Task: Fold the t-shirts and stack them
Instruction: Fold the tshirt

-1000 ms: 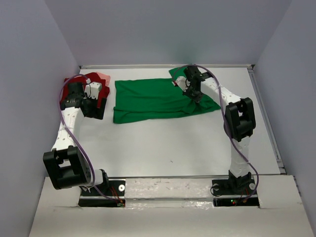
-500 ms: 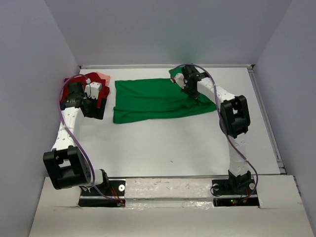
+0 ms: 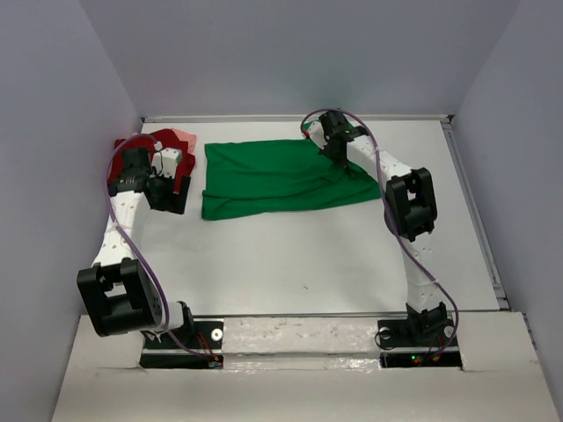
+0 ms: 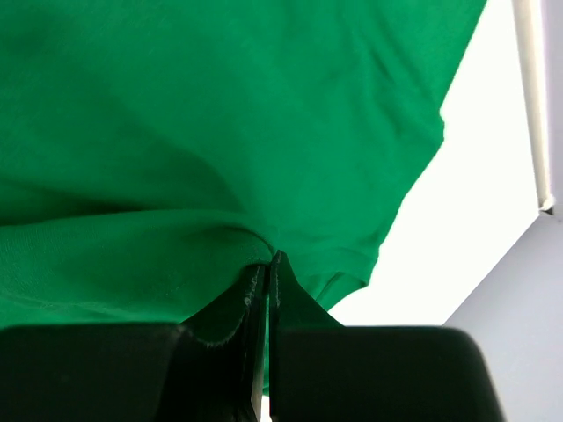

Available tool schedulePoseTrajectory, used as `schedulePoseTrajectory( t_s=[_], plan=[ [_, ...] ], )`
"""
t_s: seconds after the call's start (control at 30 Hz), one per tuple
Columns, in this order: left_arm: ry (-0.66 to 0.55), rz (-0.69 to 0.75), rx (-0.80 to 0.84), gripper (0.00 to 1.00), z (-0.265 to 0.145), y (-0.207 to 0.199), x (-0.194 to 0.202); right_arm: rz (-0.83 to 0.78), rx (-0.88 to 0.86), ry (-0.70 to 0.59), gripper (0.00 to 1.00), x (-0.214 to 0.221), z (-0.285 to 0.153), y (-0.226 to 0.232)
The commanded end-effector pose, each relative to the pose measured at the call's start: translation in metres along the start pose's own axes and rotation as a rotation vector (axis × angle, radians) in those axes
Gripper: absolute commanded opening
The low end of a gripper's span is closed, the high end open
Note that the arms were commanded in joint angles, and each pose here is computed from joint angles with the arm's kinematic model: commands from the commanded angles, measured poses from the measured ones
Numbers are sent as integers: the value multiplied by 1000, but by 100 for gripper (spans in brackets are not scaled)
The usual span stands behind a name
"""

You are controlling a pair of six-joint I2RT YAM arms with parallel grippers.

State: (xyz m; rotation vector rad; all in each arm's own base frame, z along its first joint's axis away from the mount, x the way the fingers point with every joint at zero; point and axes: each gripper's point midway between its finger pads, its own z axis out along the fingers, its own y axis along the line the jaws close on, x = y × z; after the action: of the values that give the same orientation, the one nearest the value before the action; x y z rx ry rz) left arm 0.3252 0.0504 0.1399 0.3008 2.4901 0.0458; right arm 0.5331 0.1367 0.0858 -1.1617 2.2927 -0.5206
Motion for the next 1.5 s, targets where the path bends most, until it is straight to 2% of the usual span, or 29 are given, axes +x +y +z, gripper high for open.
schedulePoseTrajectory(
  t_s=[0.0,0.27,0.47,1.1,1.2,1.23,1.3,1.33,1.37,1.4,1.47],
  plan=[
    [-6,-18,-4,99,1,3,-3,24,110,-83,0,-26,-15,-33],
    [1,-21,-1,99,3,2,-1,7,128,-87,0,-27,-10,-35],
    [5,-22,1,99,4,1,1,25,157,-146,0,-42,-12,-44],
    [17,-26,-4,99,5,2,4,-26,245,-88,0,-35,13,-50],
    [18,-26,-3,99,5,2,4,-39,243,-74,19,-32,18,-48],
    [18,-28,-3,99,5,2,4,-39,240,-75,30,-32,18,-47],
    [18,-28,-3,99,5,2,4,-39,237,-79,43,-33,18,-46],
    [20,-27,-4,99,5,2,5,-35,241,-83,53,-34,16,-48],
    [19,-27,-3,99,5,2,5,-35,241,-83,53,-34,16,-48],
    [20,-28,-1,99,6,1,5,-28,245,-91,59,-36,14,-50],
    [22,-31,-1,99,5,2,5,-28,249,-105,65,-40,10,-54]
  ],
)
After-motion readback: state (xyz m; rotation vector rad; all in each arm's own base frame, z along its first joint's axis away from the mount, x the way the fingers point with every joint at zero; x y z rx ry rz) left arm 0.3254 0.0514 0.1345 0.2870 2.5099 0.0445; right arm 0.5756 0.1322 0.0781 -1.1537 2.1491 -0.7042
